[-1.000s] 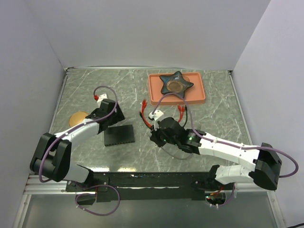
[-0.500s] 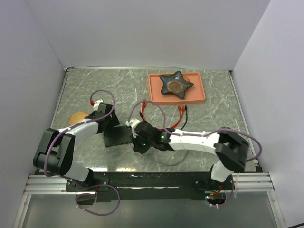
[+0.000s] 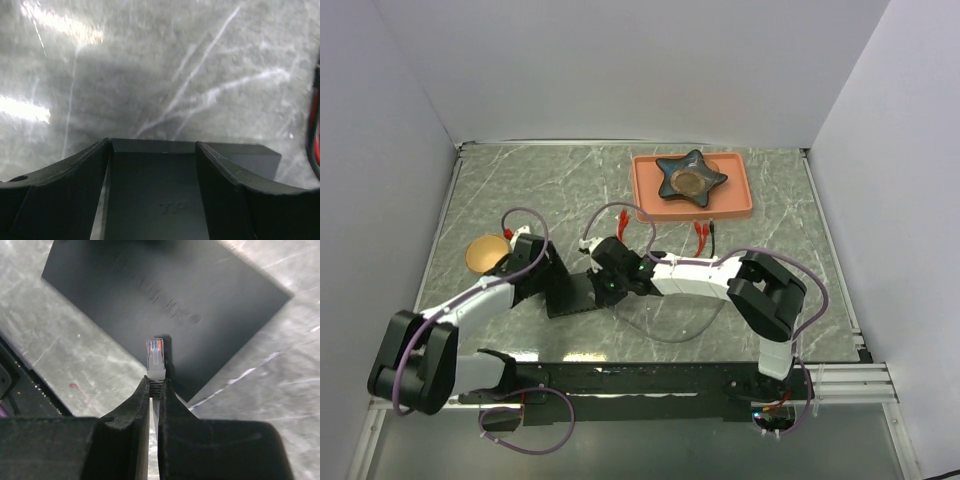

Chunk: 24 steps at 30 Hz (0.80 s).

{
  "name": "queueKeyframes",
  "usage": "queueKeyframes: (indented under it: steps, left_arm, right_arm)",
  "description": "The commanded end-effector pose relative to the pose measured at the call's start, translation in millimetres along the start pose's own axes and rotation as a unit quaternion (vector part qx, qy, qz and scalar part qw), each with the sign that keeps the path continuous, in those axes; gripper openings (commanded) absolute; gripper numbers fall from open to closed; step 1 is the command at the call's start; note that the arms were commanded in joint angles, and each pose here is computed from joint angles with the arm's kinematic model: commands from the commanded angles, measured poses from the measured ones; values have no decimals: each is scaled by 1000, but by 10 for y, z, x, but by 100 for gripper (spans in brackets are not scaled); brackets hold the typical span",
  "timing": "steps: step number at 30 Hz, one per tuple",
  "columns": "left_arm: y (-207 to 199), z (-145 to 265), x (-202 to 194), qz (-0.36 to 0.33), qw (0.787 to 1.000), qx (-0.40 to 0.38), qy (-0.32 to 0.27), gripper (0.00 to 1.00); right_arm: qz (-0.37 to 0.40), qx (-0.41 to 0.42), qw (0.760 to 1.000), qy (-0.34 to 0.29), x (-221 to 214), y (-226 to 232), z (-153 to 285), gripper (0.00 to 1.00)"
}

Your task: Insert the plug into the switch port

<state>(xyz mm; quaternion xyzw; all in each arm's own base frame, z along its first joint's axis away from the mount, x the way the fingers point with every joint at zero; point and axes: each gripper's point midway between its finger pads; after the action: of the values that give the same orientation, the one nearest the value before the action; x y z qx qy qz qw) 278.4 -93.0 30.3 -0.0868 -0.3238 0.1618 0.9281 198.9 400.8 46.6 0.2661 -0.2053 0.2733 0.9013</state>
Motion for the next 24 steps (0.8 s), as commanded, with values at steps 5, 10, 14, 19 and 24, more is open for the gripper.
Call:
queueKeyframes:
  steps: [5, 10, 14, 19, 24]
  left_arm:
    - [-206, 270, -228, 26, 997, -61, 30, 73]
    - [-289, 411, -204, 31, 996, -86, 21, 73]
    - [-170, 406, -153, 31, 998, -54, 5, 76]
    - [-179, 322, -93, 13, 999, -44, 0, 77]
    - [-221, 221, 6, -11, 999, -38, -5, 78]
  right_arm:
    - [-9, -17, 999, -29, 322, -114, -26, 0]
    - [-11, -34, 999, -25, 373, -229, -106, 0]
    - [5, -36, 998, -48, 455, -206, 152, 0]
    - [23, -12, 999, -40, 260, -123, 401, 0]
    - [54, 18, 998, -2, -157, 39, 514, 0]
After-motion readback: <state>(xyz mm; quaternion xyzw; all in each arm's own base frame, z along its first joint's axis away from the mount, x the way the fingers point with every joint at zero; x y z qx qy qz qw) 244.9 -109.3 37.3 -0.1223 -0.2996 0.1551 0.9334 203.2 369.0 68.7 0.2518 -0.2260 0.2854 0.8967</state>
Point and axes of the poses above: each gripper's point midway between its finger pads, its own z axis back along the fingers, its own y axis along the line the jaws close on, x = y × z, and after that the axes turned 7 degrees about -z, right-handed
